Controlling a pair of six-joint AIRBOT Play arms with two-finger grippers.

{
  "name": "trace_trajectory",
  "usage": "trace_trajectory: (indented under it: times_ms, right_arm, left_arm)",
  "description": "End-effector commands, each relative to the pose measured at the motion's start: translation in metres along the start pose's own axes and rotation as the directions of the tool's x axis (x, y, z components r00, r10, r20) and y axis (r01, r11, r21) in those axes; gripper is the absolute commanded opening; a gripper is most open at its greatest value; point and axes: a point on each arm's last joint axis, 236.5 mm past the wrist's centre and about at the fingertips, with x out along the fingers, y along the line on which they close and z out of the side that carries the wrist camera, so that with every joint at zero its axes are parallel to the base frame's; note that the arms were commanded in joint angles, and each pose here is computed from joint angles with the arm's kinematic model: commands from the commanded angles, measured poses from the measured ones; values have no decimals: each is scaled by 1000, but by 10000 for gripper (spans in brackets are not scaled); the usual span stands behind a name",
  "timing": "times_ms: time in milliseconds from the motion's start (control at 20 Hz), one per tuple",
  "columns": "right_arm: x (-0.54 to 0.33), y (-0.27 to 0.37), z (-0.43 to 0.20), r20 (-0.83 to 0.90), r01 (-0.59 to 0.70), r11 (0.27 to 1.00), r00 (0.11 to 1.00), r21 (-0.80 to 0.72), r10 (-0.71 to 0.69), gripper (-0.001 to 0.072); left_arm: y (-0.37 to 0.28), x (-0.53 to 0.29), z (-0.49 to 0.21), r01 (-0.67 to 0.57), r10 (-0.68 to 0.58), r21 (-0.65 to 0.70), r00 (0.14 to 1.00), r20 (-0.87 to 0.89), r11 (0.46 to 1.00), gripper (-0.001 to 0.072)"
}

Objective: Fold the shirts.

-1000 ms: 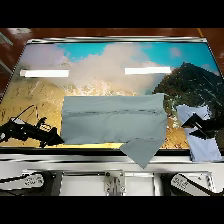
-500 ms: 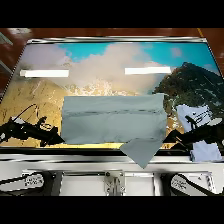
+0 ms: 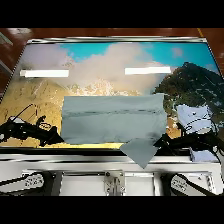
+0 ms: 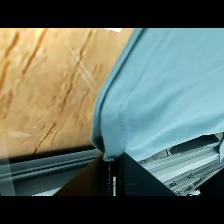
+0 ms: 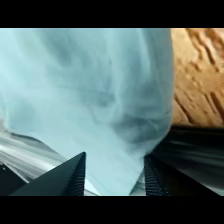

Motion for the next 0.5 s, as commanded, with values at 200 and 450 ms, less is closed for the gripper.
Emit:
trace_trajectory:
  times_ms: [200, 450]
  right_arm:
    - [4, 2, 18, 89, -17, 1000, 996, -16, 19, 223]
    - [-32, 42, 34, 169, -70, 986, 981, -151, 96, 60]
  left_arm:
    - [0, -1, 3, -2, 2, 8, 1000, 11, 1000, 46]
    - [-47, -29, 31, 104, -124, 139, 983, 137, 985, 45]
